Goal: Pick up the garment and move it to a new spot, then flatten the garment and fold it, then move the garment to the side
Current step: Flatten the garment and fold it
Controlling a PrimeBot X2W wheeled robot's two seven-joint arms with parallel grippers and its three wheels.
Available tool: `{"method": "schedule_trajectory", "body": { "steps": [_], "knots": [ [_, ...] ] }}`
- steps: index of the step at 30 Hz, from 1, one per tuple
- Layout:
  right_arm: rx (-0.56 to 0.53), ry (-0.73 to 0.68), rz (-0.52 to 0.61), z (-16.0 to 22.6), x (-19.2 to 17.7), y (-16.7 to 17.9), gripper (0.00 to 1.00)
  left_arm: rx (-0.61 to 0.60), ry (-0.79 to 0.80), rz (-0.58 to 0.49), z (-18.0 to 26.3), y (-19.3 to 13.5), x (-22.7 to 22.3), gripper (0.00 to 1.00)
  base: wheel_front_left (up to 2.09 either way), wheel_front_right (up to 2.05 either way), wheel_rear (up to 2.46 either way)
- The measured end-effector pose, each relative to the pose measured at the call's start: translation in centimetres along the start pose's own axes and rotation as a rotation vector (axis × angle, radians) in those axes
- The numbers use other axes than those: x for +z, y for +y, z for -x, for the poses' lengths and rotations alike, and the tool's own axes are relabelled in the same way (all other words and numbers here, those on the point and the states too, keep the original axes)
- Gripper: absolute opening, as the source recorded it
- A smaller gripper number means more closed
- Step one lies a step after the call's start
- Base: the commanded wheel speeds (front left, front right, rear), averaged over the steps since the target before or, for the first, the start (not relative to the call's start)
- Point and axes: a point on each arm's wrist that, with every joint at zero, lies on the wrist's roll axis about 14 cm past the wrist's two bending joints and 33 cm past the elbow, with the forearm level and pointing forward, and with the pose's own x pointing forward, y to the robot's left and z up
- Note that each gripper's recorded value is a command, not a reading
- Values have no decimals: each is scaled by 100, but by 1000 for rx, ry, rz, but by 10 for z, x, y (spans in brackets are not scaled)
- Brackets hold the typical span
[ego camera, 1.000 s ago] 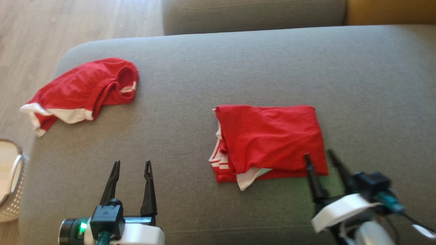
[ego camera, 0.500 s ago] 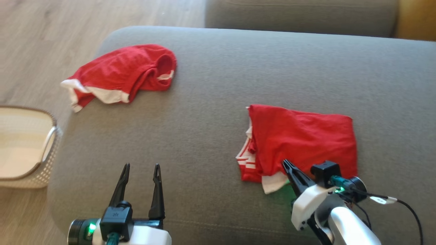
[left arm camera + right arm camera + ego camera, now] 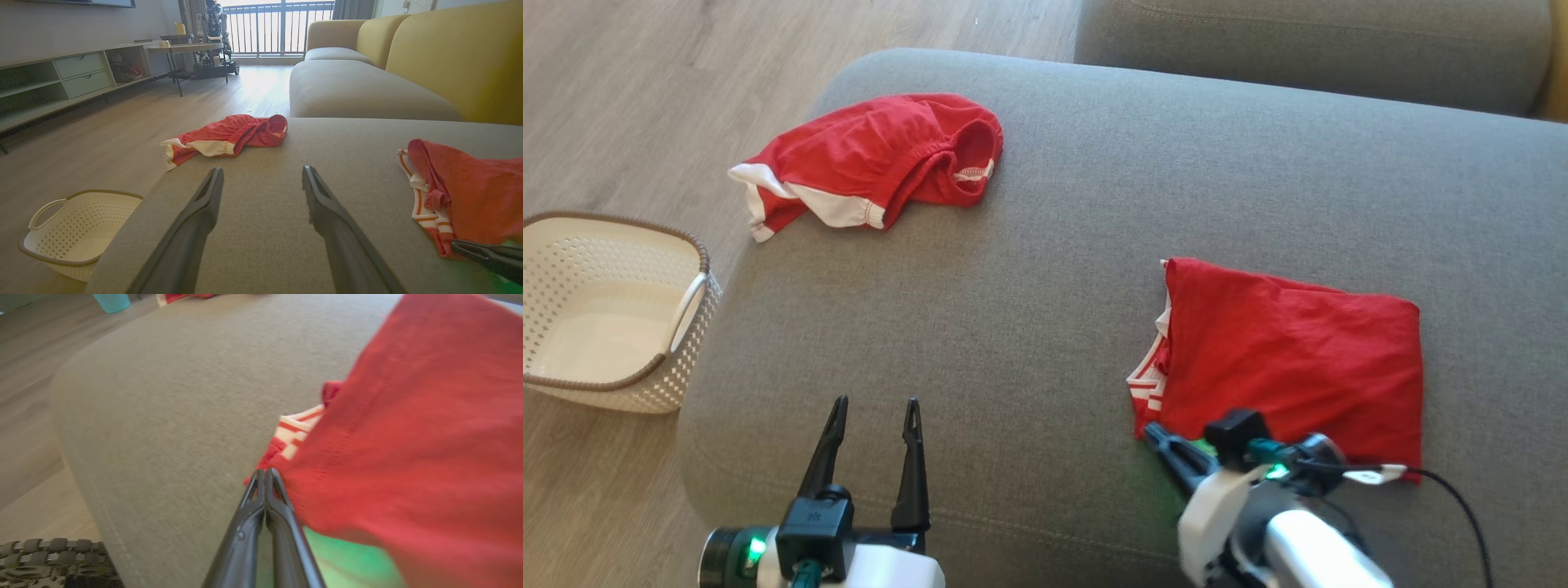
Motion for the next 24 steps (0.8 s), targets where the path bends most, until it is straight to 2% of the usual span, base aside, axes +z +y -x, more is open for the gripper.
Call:
{"method": "schedule_trajectory", "body": {
  "steps": [3,6,8,9,10,11,12,16,24],
  "knots": [
    [74,-9,-35,-3,6,25,0,-5,-2,2,1,-2,0,100,0,0,0],
    [130,-68,-133,-3,24,47,0,-13,-5,4,0,-4,1,100,0,0,0],
    [122,-107,-186,-2,34,47,0,-23,-11,6,-2,-7,3,100,0,0,0],
    [111,-129,-194,-1,39,43,16,-27,-15,8,-3,-8,4,100,0,0,0],
    [91,-153,-206,-1,46,36,64,-32,-19,9,-5,-10,5,100,0,0,0],
    [60,-188,-221,0,56,24,64,-36,-22,9,-7,-10,6,100,0,0,0],
    [30,-243,-235,2,71,13,100,-37,-25,8,-8,-11,7,100,0,0,0],
    [-85,-470,-198,29,132,-29,100,-55,-48,14,-16,-17,13,100,0,0,0],
    [-337,-554,-59,104,129,-75,100,-92,-79,58,-33,-26,23,100,0,0,0]
  ]
}}
